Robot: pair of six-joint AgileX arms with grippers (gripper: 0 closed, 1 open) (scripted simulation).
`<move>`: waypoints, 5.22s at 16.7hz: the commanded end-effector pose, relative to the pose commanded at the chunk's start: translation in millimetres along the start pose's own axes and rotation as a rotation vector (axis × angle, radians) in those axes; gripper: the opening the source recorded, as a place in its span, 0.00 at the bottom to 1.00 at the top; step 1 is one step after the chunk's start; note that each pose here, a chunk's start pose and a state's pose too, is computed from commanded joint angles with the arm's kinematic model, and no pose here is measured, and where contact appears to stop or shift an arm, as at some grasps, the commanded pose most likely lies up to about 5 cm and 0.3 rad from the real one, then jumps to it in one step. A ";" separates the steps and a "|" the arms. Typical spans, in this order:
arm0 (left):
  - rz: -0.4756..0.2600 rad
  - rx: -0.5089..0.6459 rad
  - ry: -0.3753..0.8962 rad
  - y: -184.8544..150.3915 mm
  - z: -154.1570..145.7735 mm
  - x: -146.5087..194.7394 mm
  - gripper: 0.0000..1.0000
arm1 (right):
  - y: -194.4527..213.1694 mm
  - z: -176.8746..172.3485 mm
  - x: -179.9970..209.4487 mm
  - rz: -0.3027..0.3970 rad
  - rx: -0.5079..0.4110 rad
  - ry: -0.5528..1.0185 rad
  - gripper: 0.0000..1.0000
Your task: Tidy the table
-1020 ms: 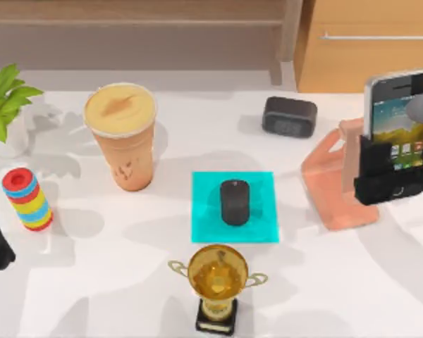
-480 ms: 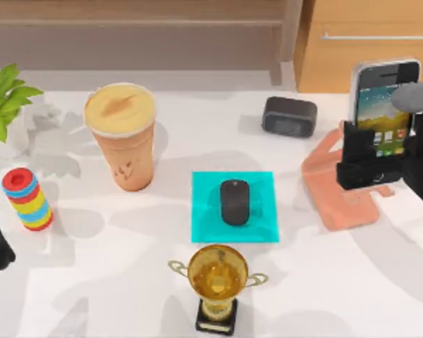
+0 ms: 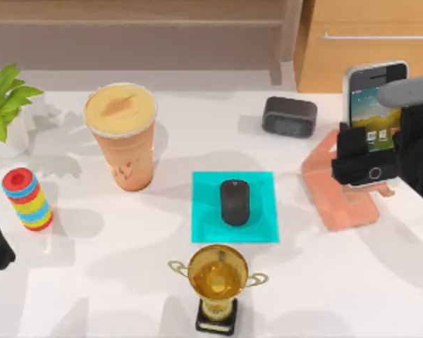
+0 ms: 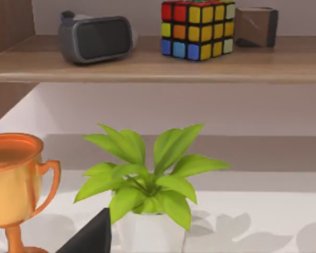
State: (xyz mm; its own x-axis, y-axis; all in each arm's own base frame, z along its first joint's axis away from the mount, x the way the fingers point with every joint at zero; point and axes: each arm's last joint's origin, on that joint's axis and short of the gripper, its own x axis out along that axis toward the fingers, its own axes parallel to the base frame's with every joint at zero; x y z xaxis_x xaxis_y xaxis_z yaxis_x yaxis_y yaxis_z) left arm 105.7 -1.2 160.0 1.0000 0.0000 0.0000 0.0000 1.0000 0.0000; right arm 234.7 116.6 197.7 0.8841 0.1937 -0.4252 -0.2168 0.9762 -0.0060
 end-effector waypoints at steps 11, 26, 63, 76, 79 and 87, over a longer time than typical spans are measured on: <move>0.000 0.000 0.000 0.0 0.0 0.0 1.00 | 0.0 0.0 0.0 0.000 0.000 0.000 0.75; 0.000 0.000 0.000 0.0 0.0 0.0 1.00 | 2.4 -2.8 -7.4 0.003 0.001 -0.001 1.00; -0.001 0.000 0.006 -0.4 -0.9 0.7 1.00 | -86.8 -99.0 -120.9 -0.214 0.054 -0.437 1.00; -0.171 0.058 0.358 -50.3 -49.2 26.6 1.00 | -86.8 -99.0 -120.9 -0.214 0.054 -0.437 1.00; -0.206 0.090 0.447 -66.9 -64.5 30.0 1.00 | -86.8 -99.0 -120.9 -0.214 0.054 -0.437 1.00; -0.201 0.117 0.449 -115.6 -92.6 60.7 1.00 | -86.8 -99.0 -120.9 -0.214 0.054 -0.437 1.00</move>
State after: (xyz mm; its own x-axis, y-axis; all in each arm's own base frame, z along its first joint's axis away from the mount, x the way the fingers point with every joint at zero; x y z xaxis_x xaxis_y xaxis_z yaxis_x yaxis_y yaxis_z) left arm 166.4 -116.8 67.4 0.8816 -0.1672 -0.4414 0.2186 0.9734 0.0680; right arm 105.7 -1.2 160.0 1.0000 0.0000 0.0000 0.0000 1.0000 0.0000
